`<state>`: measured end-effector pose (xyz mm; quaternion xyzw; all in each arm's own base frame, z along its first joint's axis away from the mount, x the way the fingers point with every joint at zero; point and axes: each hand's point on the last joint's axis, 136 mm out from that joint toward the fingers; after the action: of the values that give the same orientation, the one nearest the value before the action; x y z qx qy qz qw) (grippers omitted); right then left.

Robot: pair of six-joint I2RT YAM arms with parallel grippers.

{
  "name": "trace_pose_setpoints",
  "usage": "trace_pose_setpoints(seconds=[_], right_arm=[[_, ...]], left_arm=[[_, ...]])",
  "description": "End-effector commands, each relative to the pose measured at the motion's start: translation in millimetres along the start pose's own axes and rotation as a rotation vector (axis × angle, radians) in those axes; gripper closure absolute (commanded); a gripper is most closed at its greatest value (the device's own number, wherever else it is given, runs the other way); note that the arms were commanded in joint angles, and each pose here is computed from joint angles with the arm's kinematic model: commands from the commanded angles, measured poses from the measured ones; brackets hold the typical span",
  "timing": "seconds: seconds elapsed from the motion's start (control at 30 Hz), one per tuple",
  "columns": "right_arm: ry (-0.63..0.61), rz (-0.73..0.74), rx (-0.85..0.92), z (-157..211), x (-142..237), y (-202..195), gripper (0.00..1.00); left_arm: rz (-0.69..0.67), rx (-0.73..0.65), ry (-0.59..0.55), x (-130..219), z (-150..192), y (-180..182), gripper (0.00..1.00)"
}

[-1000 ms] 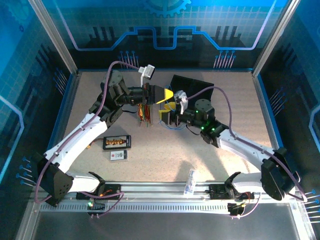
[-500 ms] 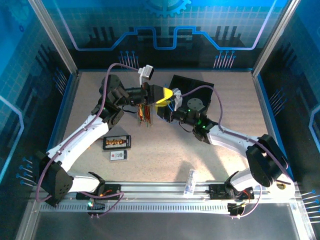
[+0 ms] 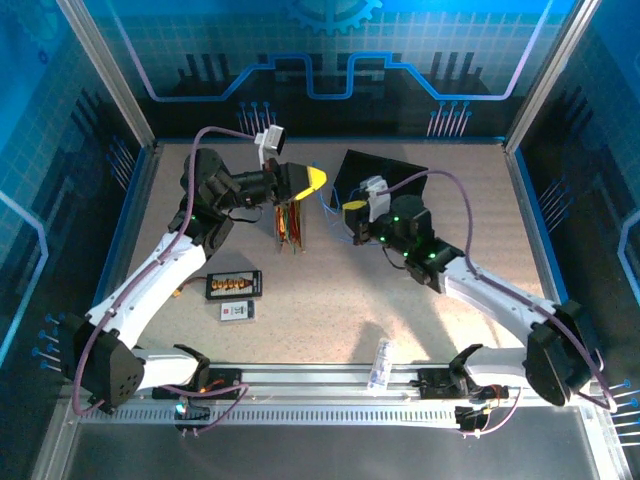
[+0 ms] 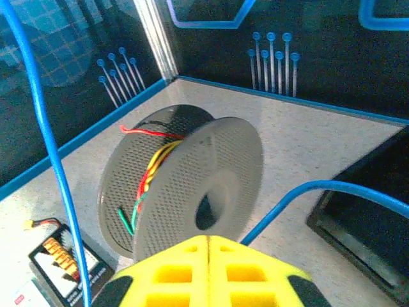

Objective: Wrap the cables

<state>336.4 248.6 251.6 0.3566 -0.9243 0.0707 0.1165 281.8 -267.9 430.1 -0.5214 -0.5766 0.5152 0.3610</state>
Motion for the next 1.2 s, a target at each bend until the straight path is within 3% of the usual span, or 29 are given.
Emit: trace_pose_setpoints(seconds=[0.0, 0.03, 0.1, 0.2, 0.23, 0.43, 0.63, 0.87, 0.9, 0.93, 1.0, 1.17], right_arm=[[0.074, -0.087, 0.003, 16.9, 20.1, 0.4, 0.93], [0.048, -0.164, -0.025, 9.9, 27.4, 8.3, 0.81], [-0.03, -0.329, -0.085, -13.5, 50.5, 27.4, 0.48], [-0.124, -0.462, -0.116, -47.5, 86.0, 49.5, 0.19], [-0.145, -0.479, -0.12, -55.4, 94.2, 53.0, 0.16], [-0.245, -0.55, -0.138, -107.0, 138.5, 58.5, 0.12], [-0.221, -0.466, -0.266, -129.7, 141.5, 20.0, 0.15], [-0.426, -0.852, -0.575, -173.4, 127.8, 28.1, 0.14], [-0.425, -0.91, -0.598, -173.5, 123.7, 36.8, 0.14], [-0.391, -0.968, -0.609, -171.2, 117.1, 48.6, 0.01], [-0.268, -0.976, -0.671, -147.9, 90.5, 56.3, 0.0], [-0.13, -0.692, -0.623, -90.2, 69.6, 28.9, 0.0]], left_arm=[[-0.017, -0.032, 0.027, 3.6, 3.5, 7.5, 1.0], [-0.028, -0.035, 0.033, 2.8, 2.5, 11.6, 1.0], [-0.064, -0.045, 0.036, 1.3, -2.0, 20.9, 1.0], [-0.096, -0.077, 0.055, -3.0, -6.2, 28.2, 1.0], [-0.101, -0.082, 0.064, -4.7, -8.1, 30.4, 1.0], [-0.134, -0.121, 0.125, -12.5, -13.0, 43.4, 1.0], [-0.198, -0.167, 0.169, -11.6, -9.2, 51.8, 1.0], [-0.252, -0.156, 0.145, -17.2, -19.4, 67.6, 1.0], [-0.25, -0.157, 0.148, -19.4, -18.7, 67.6, 1.0], [-0.247, -0.158, 0.142, -21.2, -19.6, 66.7, 1.0], [-0.242, -0.167, 0.132, -23.5, -20.7, 64.1, 1.0], [-0.26, -0.177, 0.149, -22.2, -16.4, 64.5, 1.0]])
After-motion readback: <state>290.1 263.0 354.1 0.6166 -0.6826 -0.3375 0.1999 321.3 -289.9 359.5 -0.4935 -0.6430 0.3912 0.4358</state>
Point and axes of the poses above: each hand's point on the last joint's axis, 136 mm out from that joint toward the fingers, its own x axis back along the fingers, its own y axis along the line the jaws close on, z = x × y, and after that the axes turned 15 degrees about x, right-handed
